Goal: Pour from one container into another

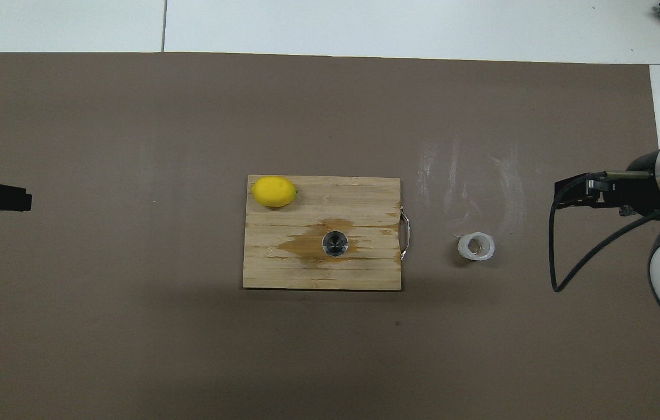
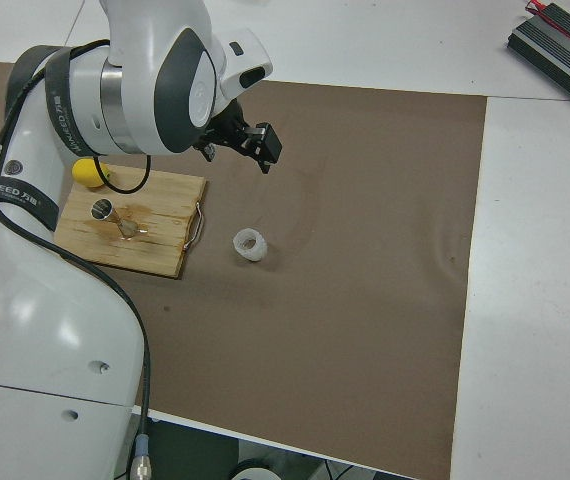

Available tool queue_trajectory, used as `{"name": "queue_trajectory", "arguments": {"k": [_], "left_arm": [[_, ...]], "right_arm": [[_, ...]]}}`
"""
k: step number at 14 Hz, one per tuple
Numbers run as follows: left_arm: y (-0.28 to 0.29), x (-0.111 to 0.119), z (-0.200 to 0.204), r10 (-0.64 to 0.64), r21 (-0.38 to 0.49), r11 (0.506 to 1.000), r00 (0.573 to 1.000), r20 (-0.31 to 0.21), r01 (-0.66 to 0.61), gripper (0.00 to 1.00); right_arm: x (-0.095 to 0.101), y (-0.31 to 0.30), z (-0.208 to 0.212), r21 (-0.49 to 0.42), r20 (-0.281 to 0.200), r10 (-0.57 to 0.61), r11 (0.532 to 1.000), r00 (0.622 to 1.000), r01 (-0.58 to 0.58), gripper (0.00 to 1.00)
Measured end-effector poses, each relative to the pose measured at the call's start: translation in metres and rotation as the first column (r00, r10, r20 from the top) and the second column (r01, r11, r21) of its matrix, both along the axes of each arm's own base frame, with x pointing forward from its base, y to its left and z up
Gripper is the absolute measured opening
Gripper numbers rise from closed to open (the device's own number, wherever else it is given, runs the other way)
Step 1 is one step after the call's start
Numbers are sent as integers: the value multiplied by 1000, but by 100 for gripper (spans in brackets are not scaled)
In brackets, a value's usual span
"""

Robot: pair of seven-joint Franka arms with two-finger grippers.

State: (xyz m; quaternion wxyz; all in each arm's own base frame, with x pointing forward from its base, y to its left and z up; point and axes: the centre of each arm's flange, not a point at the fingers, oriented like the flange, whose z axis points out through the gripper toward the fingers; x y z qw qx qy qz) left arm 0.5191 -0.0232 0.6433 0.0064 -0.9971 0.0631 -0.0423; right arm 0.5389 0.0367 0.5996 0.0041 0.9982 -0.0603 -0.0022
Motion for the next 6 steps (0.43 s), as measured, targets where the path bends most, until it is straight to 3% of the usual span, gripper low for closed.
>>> {"name": "queue_trajectory", "arguments": {"k": [6], "left_arm": [[0, 0, 0, 0, 0, 1000, 1000, 0, 0, 100]], "right_arm": [[0, 0, -2, 0, -5, 2, 1000, 1000, -2, 100]]}}
